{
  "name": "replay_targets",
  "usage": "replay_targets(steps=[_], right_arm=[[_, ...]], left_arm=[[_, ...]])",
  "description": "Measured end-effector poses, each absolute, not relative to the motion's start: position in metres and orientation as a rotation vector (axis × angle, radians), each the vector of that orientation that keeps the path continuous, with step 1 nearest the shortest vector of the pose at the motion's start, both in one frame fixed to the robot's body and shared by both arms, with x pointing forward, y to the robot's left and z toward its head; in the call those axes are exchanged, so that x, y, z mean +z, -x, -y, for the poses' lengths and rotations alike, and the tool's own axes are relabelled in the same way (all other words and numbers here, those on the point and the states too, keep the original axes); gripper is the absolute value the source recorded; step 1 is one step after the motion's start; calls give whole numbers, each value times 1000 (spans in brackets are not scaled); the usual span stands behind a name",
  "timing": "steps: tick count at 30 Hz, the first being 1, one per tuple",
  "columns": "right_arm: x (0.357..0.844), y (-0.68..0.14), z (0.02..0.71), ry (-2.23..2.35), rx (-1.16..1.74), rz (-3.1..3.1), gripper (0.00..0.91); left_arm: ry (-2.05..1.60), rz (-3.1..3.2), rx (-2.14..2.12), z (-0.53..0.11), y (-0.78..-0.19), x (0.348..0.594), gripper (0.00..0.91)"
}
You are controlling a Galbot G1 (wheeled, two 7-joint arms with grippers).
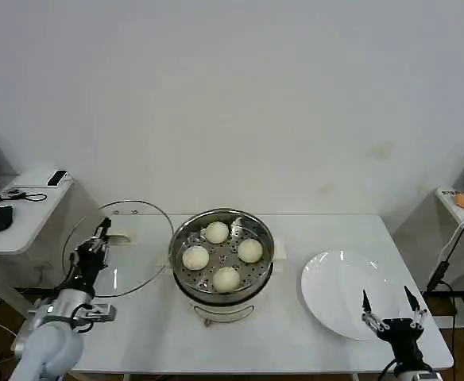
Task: Take steamed baozi put them in steamer then cover it.
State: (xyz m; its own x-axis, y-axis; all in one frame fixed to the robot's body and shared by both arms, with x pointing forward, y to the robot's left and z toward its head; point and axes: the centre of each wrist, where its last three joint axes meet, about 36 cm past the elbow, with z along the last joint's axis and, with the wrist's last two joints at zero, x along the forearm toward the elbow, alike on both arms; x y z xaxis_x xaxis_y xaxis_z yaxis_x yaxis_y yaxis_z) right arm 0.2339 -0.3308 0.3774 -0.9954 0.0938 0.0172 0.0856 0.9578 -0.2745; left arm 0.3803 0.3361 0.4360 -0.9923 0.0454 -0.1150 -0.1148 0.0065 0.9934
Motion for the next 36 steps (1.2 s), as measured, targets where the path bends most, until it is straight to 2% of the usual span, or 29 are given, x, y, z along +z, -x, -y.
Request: replay_targets(steps=[8, 36], right_arm=[[374, -233, 322, 130, 436, 3071, 907], [351, -242, 296, 78, 458, 3032, 907]], left_arm=[[57, -2161, 2199, -290, -387, 451, 0], [-32, -2374, 2121, -170, -396, 456, 0]])
